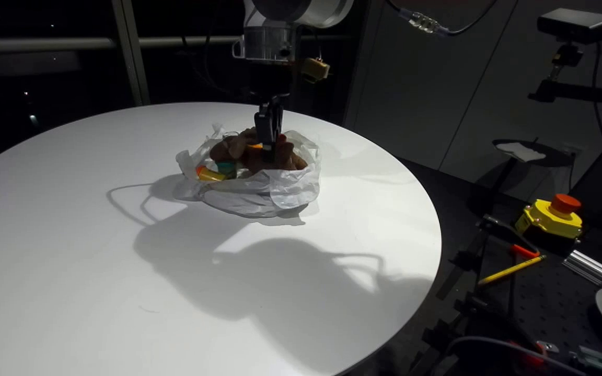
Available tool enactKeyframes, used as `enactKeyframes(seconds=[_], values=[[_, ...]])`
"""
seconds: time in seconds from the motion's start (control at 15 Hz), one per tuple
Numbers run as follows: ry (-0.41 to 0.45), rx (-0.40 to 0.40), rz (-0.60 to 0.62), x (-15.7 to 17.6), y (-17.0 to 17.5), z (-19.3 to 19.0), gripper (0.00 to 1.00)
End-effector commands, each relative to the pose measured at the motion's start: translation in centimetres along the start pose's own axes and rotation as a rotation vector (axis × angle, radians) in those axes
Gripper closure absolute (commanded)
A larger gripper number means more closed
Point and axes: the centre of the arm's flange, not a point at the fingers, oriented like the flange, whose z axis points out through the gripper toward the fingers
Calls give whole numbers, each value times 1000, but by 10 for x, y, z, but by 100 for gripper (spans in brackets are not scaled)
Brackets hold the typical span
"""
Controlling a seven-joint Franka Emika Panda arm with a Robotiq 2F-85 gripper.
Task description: Put all the objects on the table into the plastic bag.
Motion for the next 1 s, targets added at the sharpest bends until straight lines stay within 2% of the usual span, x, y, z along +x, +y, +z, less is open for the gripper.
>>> enactKeyframes(seconds=[0.0, 0.33, 0.53, 0.73, 0.93], values=[[30, 50, -16, -36, -11, -16, 34], [115, 131, -17, -36, -32, -50, 0], [138, 142, 23, -28, -49, -83, 0], [68, 122, 116, -26, -63, -125, 0], [37, 78, 232, -33, -72, -167, 0]])
